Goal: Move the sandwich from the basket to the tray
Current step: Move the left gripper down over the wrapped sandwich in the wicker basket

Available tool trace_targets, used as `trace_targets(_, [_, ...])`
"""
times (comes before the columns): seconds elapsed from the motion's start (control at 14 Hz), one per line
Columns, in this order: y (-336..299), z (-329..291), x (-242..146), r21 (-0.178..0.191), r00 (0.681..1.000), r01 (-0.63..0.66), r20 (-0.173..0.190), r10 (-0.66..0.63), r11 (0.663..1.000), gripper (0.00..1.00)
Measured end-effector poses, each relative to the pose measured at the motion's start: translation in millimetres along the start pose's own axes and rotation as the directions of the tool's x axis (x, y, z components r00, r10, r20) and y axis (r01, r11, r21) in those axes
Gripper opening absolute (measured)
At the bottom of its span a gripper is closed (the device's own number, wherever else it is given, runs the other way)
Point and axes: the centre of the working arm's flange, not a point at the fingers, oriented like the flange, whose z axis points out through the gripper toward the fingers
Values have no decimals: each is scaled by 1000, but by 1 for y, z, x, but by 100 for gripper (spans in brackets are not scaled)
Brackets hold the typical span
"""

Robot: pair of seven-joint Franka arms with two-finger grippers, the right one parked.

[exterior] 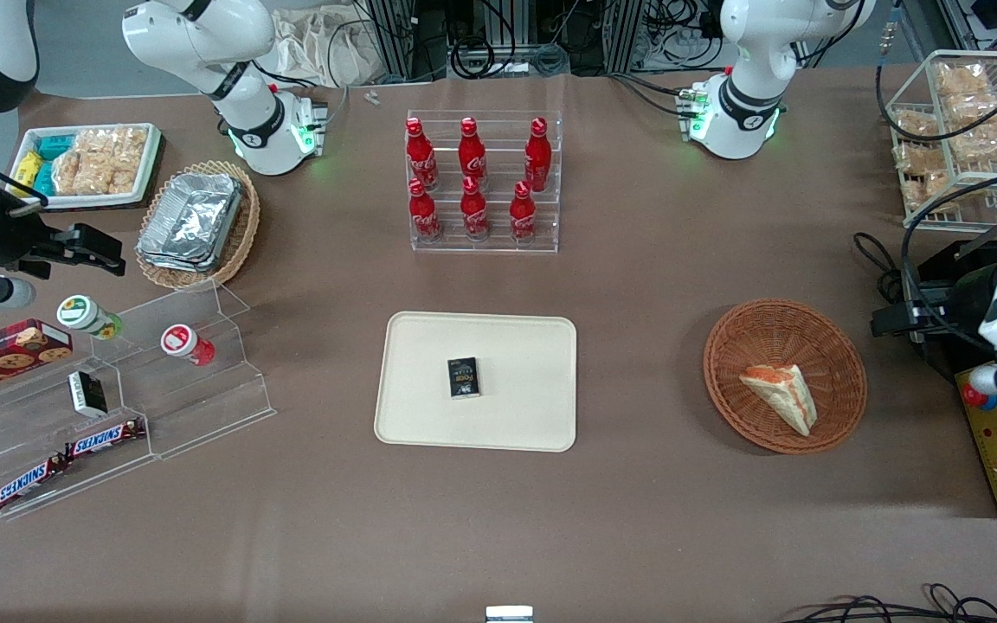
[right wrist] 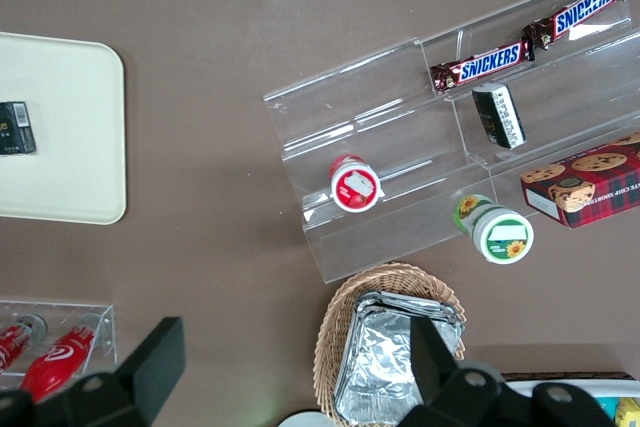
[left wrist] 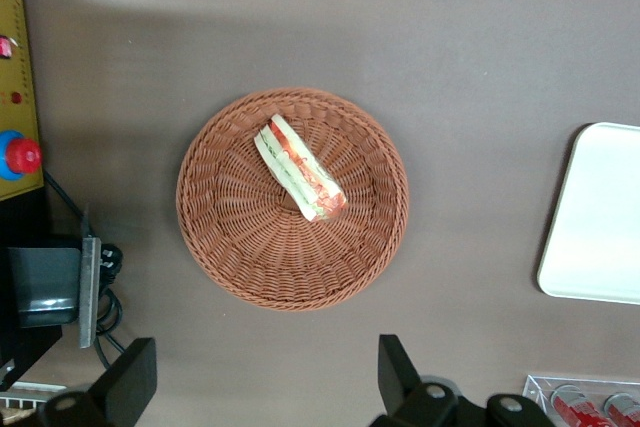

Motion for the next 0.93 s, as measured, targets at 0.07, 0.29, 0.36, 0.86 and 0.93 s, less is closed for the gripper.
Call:
trace_targets(0.07, [0, -4, 0, 0, 1000, -3, -4, 3, 1000, 100])
trace_targets(0.29, [0, -3, 0, -1, 1000, -9, 1, 9, 1000, 100])
trace_targets(0.36, [0, -1, 1, -1, 1000, -10, 3, 10, 1000, 100])
trace_targets(0.86, [-1, 90, 10, 1, 998, 4, 66, -4, 1000, 99])
trace_targets(0.93, [-2, 116, 11, 2, 998, 25, 62, -26, 1000, 96])
